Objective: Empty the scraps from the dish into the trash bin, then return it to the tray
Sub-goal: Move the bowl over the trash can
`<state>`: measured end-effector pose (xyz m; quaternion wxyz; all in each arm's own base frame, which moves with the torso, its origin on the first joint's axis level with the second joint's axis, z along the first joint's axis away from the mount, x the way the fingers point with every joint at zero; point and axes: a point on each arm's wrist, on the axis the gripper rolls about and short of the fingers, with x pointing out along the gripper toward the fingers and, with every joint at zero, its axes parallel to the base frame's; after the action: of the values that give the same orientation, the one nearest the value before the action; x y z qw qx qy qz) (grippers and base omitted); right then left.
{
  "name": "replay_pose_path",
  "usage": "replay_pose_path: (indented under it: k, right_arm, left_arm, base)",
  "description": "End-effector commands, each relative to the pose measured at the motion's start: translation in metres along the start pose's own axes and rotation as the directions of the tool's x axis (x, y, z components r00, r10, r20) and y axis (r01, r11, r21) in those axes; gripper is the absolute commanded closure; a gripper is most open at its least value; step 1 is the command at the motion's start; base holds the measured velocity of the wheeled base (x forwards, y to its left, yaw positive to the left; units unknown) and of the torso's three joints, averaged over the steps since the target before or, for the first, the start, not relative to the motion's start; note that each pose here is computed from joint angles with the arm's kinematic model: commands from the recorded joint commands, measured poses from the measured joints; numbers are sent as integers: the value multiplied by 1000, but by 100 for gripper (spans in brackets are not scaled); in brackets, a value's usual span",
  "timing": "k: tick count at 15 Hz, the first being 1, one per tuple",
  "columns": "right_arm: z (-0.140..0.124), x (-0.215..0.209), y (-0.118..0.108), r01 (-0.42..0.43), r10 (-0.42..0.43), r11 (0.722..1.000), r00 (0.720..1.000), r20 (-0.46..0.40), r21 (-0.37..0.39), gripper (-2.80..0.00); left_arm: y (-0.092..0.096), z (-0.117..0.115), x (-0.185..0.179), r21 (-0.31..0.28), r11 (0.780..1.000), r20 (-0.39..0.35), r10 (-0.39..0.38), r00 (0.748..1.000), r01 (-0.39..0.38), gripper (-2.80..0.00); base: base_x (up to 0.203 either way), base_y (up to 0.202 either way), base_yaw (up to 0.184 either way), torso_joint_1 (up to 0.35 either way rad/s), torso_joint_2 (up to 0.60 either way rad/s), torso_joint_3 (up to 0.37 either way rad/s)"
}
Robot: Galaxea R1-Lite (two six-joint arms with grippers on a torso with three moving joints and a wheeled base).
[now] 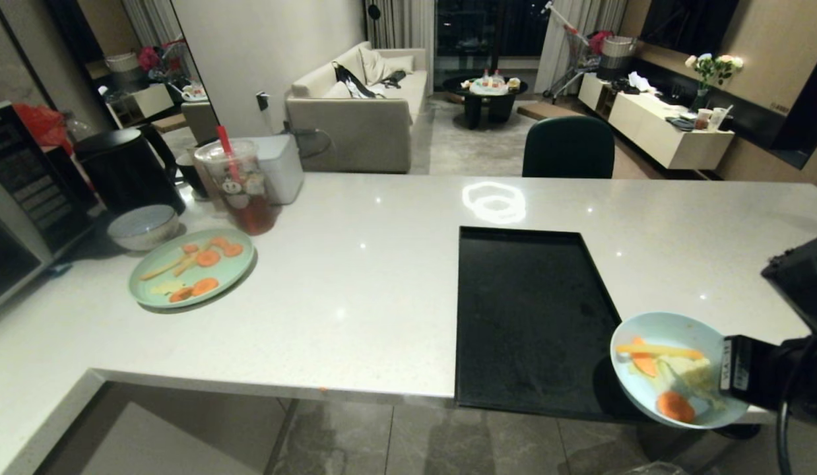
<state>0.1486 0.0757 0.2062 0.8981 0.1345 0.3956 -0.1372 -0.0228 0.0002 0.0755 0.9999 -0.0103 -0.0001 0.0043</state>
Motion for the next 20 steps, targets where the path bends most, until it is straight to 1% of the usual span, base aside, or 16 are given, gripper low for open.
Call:
replay_pose_path:
  k: [1, 3, 4, 6, 8, 10, 12, 14, 15, 17, 19, 20]
  right_arm:
    - [5, 4, -9, 23, -22, 999, 1000, -15, 22, 0]
    - [13, 10, -23, 38, -38, 999, 999, -27, 21, 0]
    - [15, 13, -35, 54, -55, 999, 998, -33, -4, 0]
    - [14, 20, -63, 77, -81, 993, 996, -48, -94, 0]
    - [1, 24, -87, 60, -74, 979, 995, -64, -197, 0]
    - [-5, 19, -92, 19, -31, 976, 998, -53, -217, 0]
    - [-10, 12, -92, -56, 41, 974, 997, -71, -222, 0]
    - [-20, 3, -95, -132, 108, 961, 988, -110, -245, 0]
    - [-28, 1, -97, -157, 124, 951, 983, -139, -266, 0]
    - [-42, -2, -100, -203, 158, 933, 973, -170, -297, 0]
    - [-52, 0, -103, -230, 176, 924, 965, -194, -307, 0]
    - [-55, -1, -104, -231, 179, 925, 965, -191, -302, 0]
  left_arm:
    - [0, 0, 0, -1, 1000, -1, 1, 1000, -1, 0]
    - [0, 0, 0, -1, 1000, 0, 1, 1000, -1, 0]
    - [0, 0, 0, -1, 1000, -2, 1, 1000, -1, 0]
    - [0, 0, 0, -1, 1000, -2, 1, 1000, -1, 0]
    - [0, 0, 0, -1, 1000, -2, 1, 1000, -1, 0]
    - [0, 0, 0, -1, 1000, 0, 1, 1000, -1, 0]
    - [0, 0, 0, -1, 1000, 0, 1, 1000, -1, 0]
    - [0, 0, 0, -1, 1000, 1, 1, 1000, -1, 0]
    - [0, 0, 0, -1, 1000, 0, 1, 1000, -1, 0]
    - [0, 0, 0, -1, 1000, 0, 1, 1000, -1, 0]
    - [0, 0, 0, -1, 1000, -1, 1, 1000, -1, 0]
    - [0, 0, 0, -1, 1000, 0, 1, 1000, -1, 0]
  base:
    - [0, 0, 0, 0, 0, 0]
    - [0, 0, 0, 0, 0, 0]
    - [0, 0, 0, 0, 0, 0]
    - [0, 0, 0, 0, 0, 0]
    - [0, 0, 0, 0, 0, 0]
    - [0, 0, 0, 0, 0, 0]
    - [0, 0, 0, 0, 0, 0]
    - [0, 0, 0, 0, 0, 0]
    - [0, 0, 0, 0, 0, 0]
    - [0, 0, 0, 0, 0, 0]
    - [0, 0, 0, 0, 0, 0]
    - [0, 0, 0, 0, 0, 0]
